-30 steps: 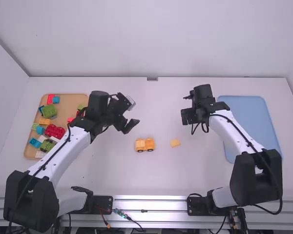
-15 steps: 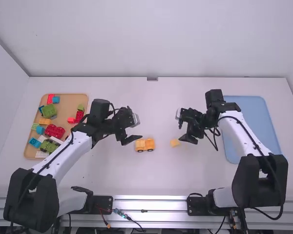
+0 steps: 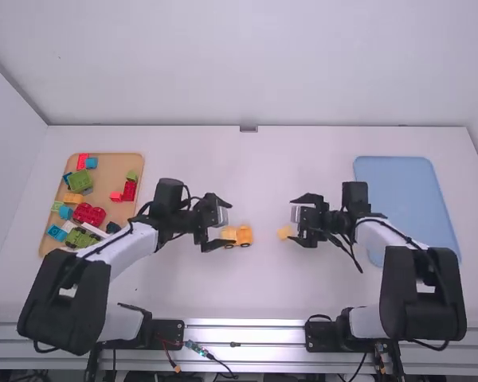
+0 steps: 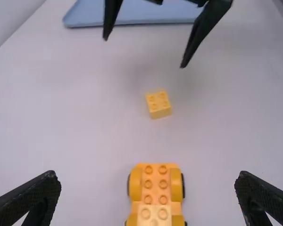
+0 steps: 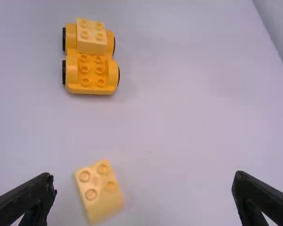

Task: Assemble lego blocks to make yellow taxi

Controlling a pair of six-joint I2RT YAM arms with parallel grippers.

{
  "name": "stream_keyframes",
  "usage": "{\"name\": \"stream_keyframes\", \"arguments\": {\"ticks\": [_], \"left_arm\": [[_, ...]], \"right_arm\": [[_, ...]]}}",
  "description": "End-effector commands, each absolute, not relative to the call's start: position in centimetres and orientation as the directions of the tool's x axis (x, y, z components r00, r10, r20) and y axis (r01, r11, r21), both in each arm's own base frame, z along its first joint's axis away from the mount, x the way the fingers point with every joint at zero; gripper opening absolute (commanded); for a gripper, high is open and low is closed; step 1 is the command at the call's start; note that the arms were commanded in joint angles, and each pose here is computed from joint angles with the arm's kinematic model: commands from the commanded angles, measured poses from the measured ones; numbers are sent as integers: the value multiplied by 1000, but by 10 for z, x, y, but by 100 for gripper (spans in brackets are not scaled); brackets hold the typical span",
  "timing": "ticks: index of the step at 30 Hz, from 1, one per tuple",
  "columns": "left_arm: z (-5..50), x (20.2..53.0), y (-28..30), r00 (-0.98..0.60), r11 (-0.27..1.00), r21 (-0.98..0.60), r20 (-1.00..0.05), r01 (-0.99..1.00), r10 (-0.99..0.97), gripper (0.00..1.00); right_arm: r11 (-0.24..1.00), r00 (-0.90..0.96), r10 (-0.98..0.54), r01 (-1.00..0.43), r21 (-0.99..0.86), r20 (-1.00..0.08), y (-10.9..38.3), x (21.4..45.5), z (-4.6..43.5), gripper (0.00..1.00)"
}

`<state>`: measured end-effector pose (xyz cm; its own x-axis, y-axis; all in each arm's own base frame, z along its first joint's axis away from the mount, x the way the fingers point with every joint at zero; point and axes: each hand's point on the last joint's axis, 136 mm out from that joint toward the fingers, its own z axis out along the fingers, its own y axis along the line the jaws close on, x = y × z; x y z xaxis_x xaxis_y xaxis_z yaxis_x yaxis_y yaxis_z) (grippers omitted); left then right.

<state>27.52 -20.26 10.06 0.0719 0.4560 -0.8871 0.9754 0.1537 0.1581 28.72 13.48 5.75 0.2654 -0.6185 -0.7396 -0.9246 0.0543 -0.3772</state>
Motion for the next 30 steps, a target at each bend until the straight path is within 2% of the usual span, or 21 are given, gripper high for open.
{"name": "stream_keyframes", "arguments": {"ticks": [1,8,18,22,30], "left_arm": [[92,256,-210,128,43,157,-910,987,394,99],[64,265,-214,77,52,106,-916,993,394,99],[45,259,-212,87,58,120,-912,991,400,99],[29,268,-207,26,143,100,-896,985,442,99],[25,271,-208,39,153,114,-904,982,425,99]], "right_arm": [[70,225,-584,-943,-325,-780,144,274,56,99],[25,268,-606,-935,-354,-749,143,264,44,99],[40,190,-627,-961,-274,-756,140,277,28,99],[-19,197,-615,-972,-236,-764,143,281,21,99],[-100,197,-625,-980,-172,-755,141,284,8,99]]}}
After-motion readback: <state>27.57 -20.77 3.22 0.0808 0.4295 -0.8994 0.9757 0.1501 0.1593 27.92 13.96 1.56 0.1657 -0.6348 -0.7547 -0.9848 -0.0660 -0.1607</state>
